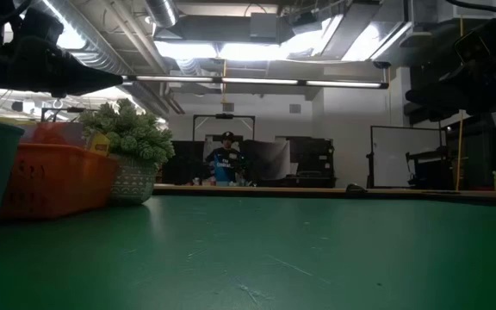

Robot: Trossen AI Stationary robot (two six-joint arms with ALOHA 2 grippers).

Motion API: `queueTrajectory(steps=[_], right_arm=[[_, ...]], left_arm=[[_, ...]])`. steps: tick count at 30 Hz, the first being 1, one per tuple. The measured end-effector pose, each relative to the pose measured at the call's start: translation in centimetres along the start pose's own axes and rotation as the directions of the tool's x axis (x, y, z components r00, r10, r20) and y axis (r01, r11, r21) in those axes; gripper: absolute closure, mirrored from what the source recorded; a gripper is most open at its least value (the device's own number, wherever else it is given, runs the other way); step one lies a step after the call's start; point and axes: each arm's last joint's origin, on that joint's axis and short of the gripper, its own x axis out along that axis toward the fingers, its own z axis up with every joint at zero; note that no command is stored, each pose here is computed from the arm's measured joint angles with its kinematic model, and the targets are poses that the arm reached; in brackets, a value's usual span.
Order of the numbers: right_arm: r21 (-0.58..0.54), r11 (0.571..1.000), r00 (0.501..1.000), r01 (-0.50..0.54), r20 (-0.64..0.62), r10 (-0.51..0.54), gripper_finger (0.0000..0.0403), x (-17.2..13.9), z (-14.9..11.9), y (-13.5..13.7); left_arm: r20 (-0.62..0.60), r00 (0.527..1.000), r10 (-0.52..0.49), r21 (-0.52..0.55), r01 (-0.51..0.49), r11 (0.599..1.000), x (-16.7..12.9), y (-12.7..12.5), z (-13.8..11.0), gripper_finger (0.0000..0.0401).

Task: Sort candy
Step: Return to Home Position

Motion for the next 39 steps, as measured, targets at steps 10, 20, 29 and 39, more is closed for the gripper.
queueTrajectory(steps=[10, 20, 29, 39], right_arm=[[-0.008, 1.0, 1.0, 0.0, -0.002, 0.0, 0.0402, 0.0, 0.0, 0.0], [-0.008, 1.0, 1.0, 0.0, -0.003, 0.0, 0.0402, 0.0, 0.0, 0.0], [-0.008, 1.0, 0.998, 0.001, 0.066, -0.001, 0.0402, -0.4, 0.5, 0.0], [-0.009, 1.0, 0.992, 0.004, 0.128, -0.003, 0.0402, -0.8, 1.0, 0.0]], left_arm=[[0.0, 1.0, 0.0, 0.002, 0.0, 1.0, 0.0, 0.0, 0.0, 0.04], [0.001, 1.0, -0.001, 0.002, 0.001, 1.0, 0.0, 0.0, 0.0, 0.04], [0.001, 1.0, -0.001, 0.002, 0.001, 1.0, 0.0, 0.0, 0.0, 0.04], [0.003, 1.0, -0.001, 0.001, 0.001, 1.0, 0.0, 0.0, 0.0, 0.04]])
